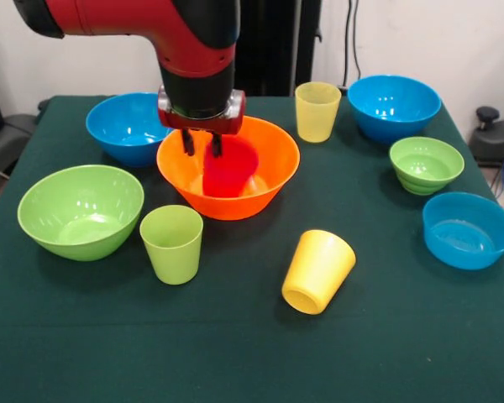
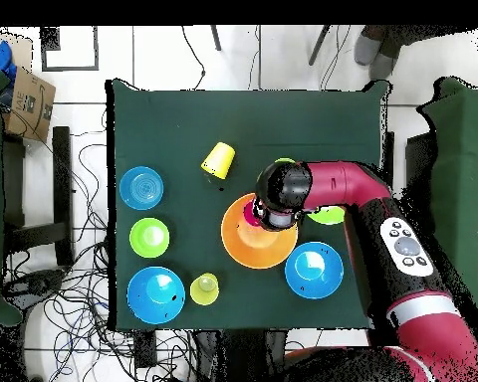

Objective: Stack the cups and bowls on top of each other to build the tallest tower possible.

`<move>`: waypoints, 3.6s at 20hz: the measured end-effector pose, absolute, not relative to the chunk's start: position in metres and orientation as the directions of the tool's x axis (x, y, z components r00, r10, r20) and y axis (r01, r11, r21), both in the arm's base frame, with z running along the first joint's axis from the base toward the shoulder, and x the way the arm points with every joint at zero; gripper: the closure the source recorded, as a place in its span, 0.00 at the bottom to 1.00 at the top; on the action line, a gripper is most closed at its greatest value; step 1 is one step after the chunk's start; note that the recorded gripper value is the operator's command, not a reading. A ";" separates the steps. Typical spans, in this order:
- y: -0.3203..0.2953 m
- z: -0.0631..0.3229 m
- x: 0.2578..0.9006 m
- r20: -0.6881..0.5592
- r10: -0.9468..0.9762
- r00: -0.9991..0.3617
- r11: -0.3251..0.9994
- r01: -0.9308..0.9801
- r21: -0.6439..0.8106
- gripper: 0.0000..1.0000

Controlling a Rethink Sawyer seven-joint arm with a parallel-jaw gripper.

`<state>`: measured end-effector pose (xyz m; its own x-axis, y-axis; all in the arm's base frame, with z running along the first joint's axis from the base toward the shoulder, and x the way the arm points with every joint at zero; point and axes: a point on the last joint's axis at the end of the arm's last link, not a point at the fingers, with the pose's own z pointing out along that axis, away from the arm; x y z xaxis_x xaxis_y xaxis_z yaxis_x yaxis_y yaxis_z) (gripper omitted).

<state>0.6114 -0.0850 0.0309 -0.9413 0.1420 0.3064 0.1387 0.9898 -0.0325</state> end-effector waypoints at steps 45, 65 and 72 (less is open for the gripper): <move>-0.101 0.019 0.611 0.268 0.142 -0.953 0.990 0.135 -0.041 0.00; -0.111 0.035 0.629 0.289 0.156 -0.944 0.988 0.144 -0.062 0.00; -0.114 0.037 0.638 0.272 0.153 -0.950 0.988 0.142 -0.060 0.00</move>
<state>0.6378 -0.1143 0.0375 -0.9500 0.1527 0.2724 0.1415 0.9881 -0.0603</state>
